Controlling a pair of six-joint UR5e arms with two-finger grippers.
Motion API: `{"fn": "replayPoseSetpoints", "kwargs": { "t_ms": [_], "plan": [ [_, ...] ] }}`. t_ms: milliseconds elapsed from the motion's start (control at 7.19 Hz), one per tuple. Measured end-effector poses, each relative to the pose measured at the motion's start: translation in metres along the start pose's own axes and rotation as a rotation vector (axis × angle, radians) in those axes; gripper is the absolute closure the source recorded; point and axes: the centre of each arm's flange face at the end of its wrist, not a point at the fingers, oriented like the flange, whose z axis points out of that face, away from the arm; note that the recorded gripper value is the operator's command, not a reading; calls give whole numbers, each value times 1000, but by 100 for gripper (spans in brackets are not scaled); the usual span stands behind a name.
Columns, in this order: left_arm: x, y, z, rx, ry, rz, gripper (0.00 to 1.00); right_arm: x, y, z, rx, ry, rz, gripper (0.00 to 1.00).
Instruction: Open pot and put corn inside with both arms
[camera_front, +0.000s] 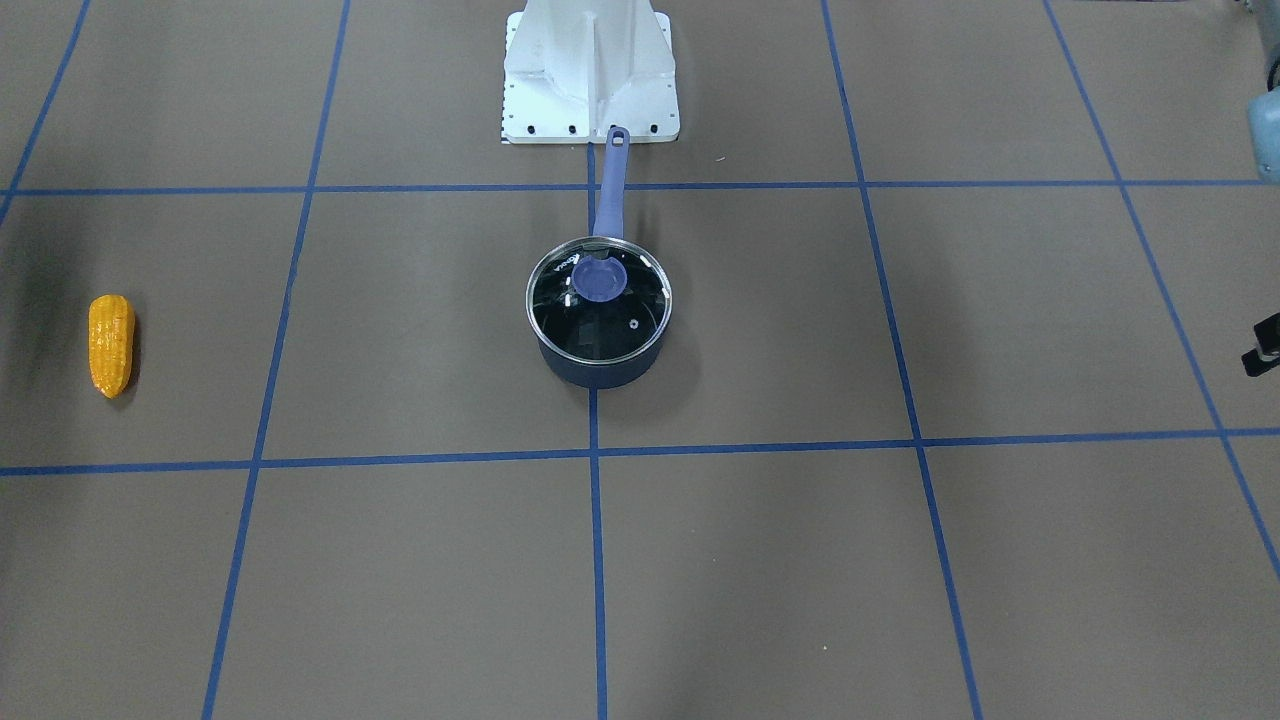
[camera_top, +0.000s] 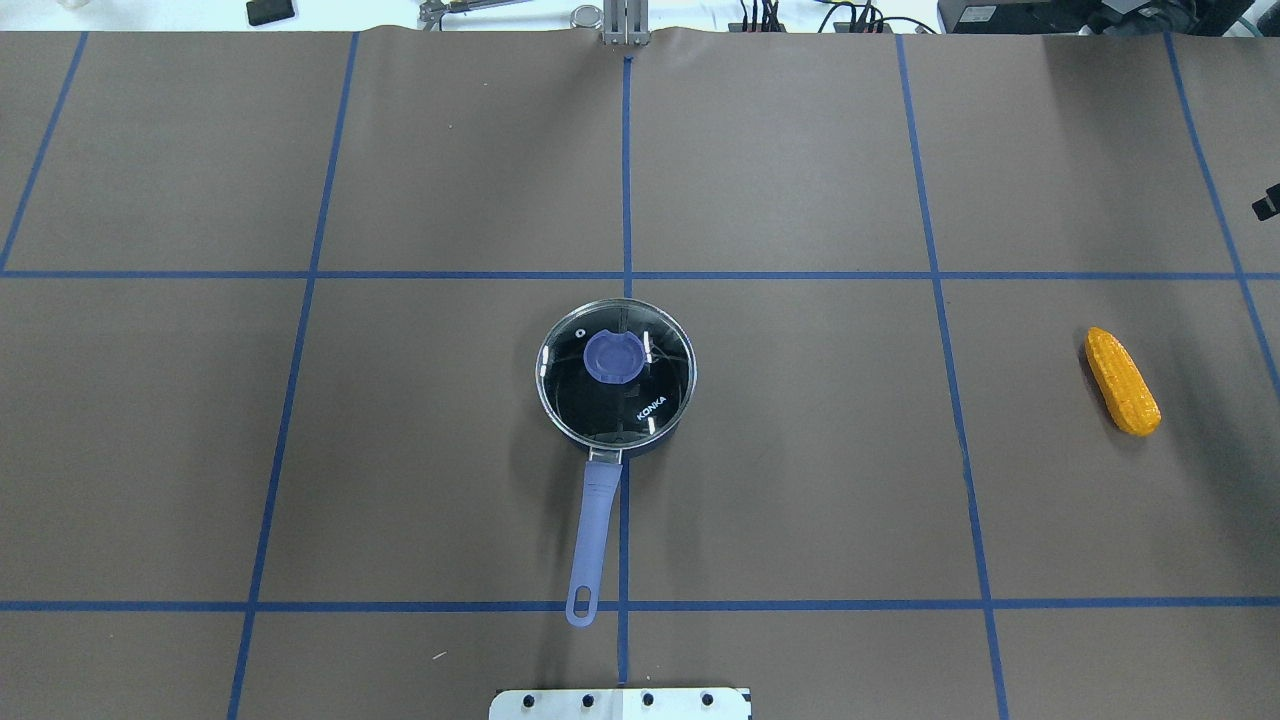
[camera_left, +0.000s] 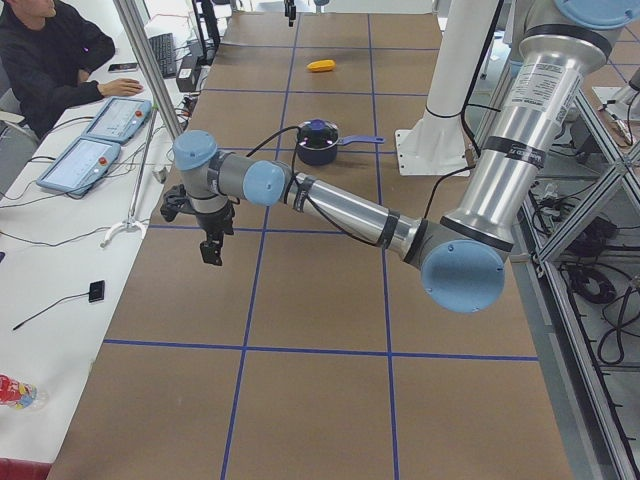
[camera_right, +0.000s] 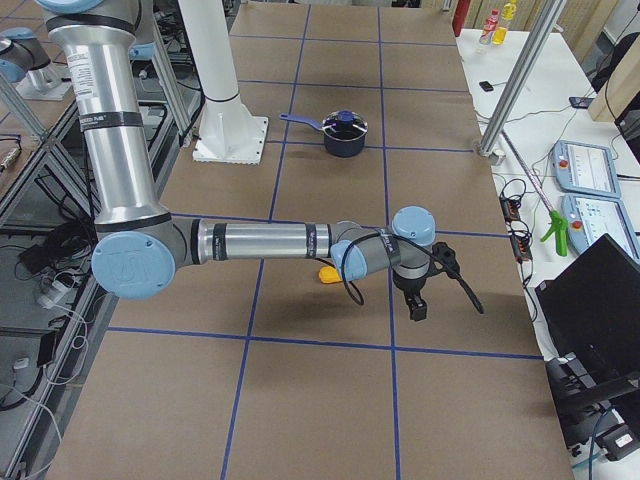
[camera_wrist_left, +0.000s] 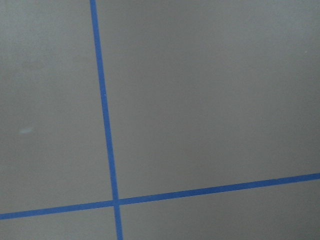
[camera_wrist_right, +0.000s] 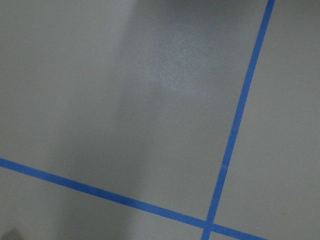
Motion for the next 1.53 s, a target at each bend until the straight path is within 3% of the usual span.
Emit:
{"fn": "replayPoseSetpoints", "kwargs": {
  "t_ms": [278, 695, 1530],
  "plan": [
    [87, 6, 0, -1, 33, -73, 1, -10, 2, 8, -16, -27, -3, 0],
    [208, 13, 1, -16, 93, -174, 0, -43, 25, 9, -31, -96, 58, 0],
    [422, 59, 9, -68, 162, -316, 0, -122, 59, 15, -83, -138, 113, 0]
  ]
}}
